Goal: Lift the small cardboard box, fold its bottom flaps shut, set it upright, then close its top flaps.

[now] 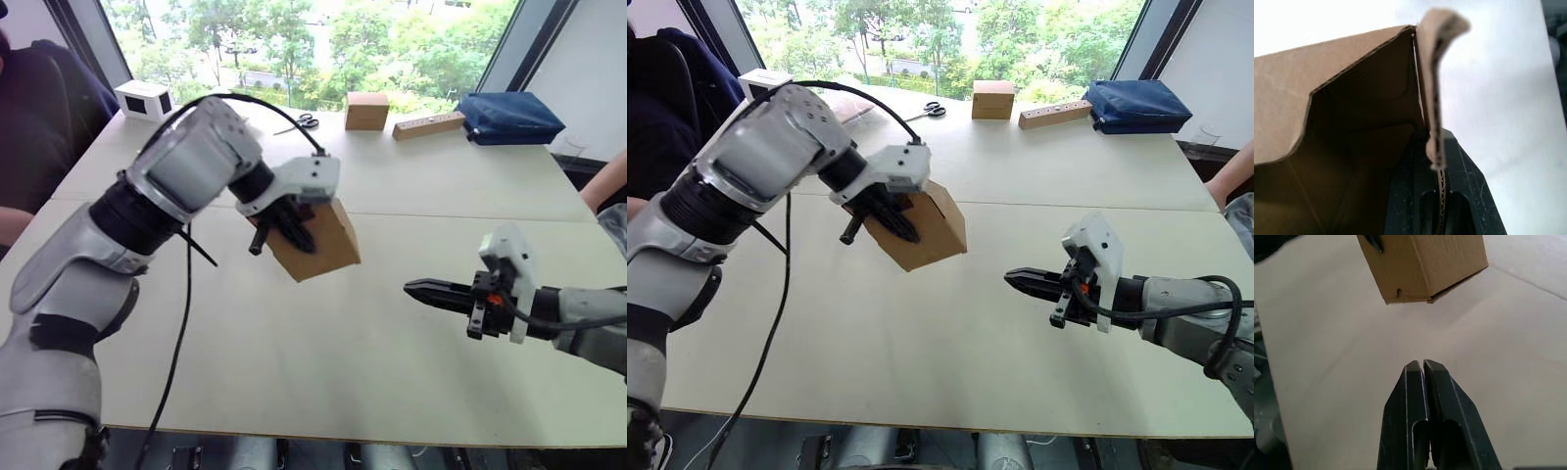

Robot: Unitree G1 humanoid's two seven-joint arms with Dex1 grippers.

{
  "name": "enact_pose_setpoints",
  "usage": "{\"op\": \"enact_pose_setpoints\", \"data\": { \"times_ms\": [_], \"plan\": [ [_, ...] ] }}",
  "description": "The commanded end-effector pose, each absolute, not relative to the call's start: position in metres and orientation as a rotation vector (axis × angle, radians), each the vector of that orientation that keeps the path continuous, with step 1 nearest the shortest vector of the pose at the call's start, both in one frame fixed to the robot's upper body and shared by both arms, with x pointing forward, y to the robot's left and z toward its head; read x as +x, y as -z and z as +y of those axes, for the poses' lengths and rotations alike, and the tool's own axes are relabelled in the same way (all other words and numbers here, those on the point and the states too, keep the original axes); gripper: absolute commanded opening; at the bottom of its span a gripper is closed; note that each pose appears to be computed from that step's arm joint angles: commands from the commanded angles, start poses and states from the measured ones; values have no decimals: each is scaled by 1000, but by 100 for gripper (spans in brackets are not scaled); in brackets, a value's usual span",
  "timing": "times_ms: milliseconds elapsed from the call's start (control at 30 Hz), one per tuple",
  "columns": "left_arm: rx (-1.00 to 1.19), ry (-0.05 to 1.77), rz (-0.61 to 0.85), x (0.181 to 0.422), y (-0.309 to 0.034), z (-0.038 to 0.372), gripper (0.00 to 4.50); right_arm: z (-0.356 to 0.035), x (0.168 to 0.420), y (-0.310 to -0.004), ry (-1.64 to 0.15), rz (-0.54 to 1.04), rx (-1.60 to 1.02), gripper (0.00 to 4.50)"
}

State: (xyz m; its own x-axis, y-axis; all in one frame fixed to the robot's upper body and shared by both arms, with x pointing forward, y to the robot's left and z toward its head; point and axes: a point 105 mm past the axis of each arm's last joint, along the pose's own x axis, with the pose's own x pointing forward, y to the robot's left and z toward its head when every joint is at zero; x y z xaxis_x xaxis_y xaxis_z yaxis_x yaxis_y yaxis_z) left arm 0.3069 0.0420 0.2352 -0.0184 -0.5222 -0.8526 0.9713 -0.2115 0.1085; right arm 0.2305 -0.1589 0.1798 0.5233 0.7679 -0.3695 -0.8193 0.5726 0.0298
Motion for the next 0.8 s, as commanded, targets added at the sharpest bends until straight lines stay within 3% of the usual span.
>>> {"op": "enact_pose_setpoints", "data": {
  "times_ms": [33,300,700,800],
  "plan": [
    [1082,1523,674,305,-229,34,0,-154,227,-180,-964,335,-229,7],
    [1128,1499,746,301,-197,10,0,-154,232,-186,-924,291,-240,7],
    [1117,1516,798,288,-185,8,0,-153,241,-182,-893,274,-232,7],
    [1101,1508,796,289,-185,2,67,-157,242,-179,-887,280,-231,0]
  ]
}}
